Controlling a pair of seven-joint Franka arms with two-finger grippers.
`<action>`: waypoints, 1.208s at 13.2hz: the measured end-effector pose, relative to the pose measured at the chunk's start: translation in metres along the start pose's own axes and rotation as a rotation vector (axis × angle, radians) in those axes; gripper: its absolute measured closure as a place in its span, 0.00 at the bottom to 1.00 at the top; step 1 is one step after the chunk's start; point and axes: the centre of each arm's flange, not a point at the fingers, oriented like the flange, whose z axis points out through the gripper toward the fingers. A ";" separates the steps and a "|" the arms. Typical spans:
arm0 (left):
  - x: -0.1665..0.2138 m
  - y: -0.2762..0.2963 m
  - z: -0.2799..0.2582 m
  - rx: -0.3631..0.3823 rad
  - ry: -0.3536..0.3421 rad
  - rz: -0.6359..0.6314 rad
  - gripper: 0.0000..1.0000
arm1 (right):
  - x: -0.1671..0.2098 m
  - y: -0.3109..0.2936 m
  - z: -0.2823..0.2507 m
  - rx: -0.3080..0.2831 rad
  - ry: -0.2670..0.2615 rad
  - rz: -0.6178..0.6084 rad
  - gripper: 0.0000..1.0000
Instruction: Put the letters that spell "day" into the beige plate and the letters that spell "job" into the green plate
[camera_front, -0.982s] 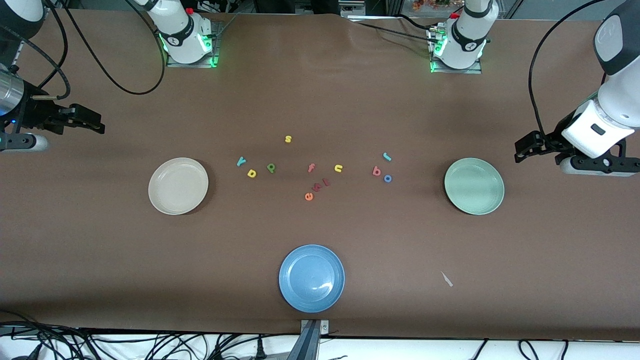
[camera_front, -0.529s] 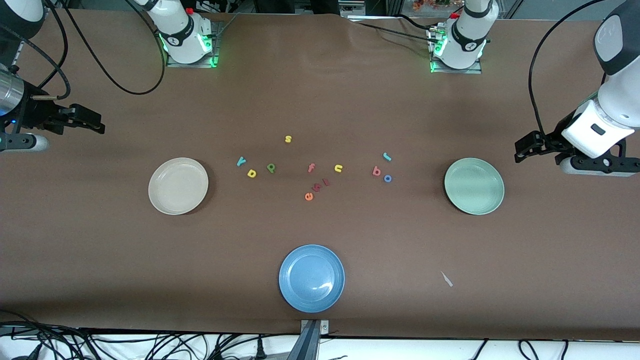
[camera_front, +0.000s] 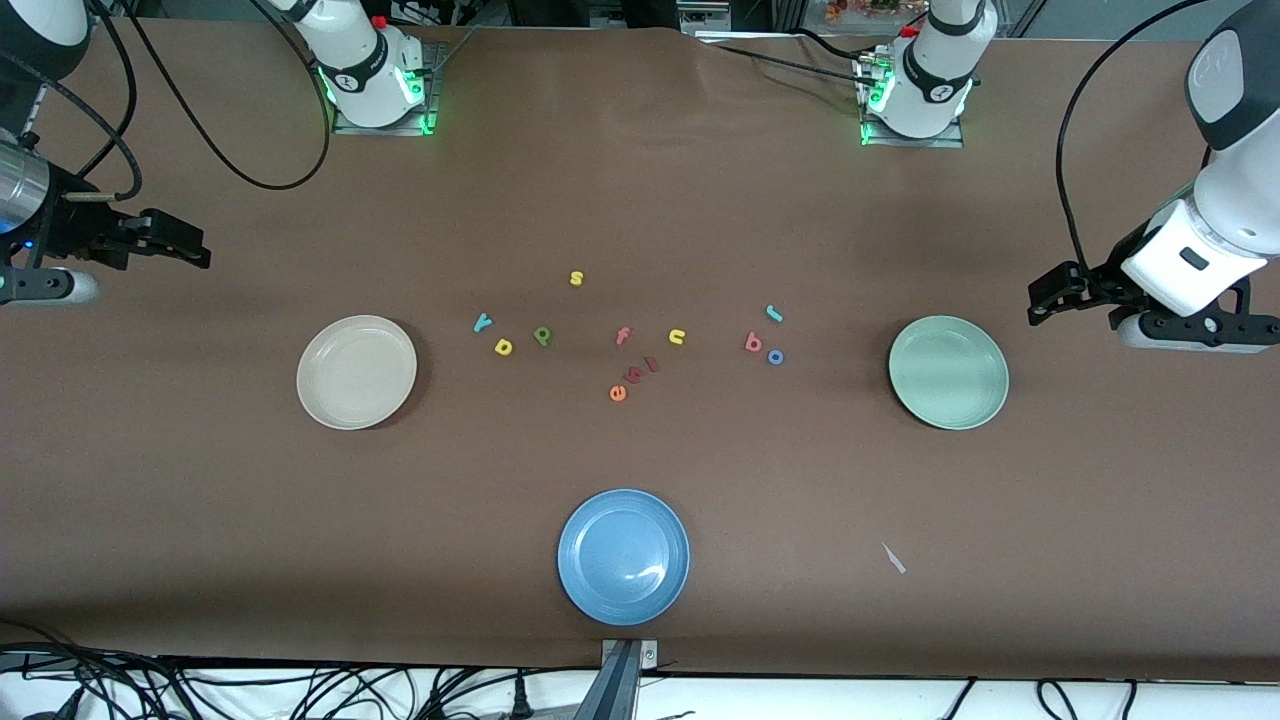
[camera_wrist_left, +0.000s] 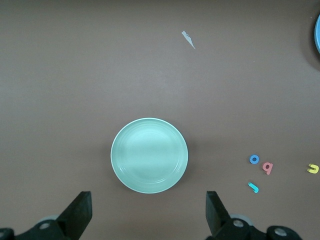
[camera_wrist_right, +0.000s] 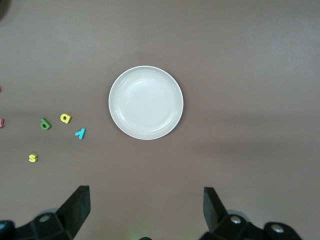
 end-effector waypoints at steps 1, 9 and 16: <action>0.000 0.000 0.000 0.000 0.000 0.000 0.00 | 0.001 0.000 0.001 0.000 -0.002 0.000 0.00; 0.010 0.030 0.029 -0.009 -0.049 0.044 0.00 | 0.006 -0.011 0.014 0.000 -0.027 -0.020 0.00; 0.017 0.151 0.078 -0.005 -0.116 -0.086 0.00 | 0.011 -0.018 0.026 -0.001 -0.050 -0.032 0.00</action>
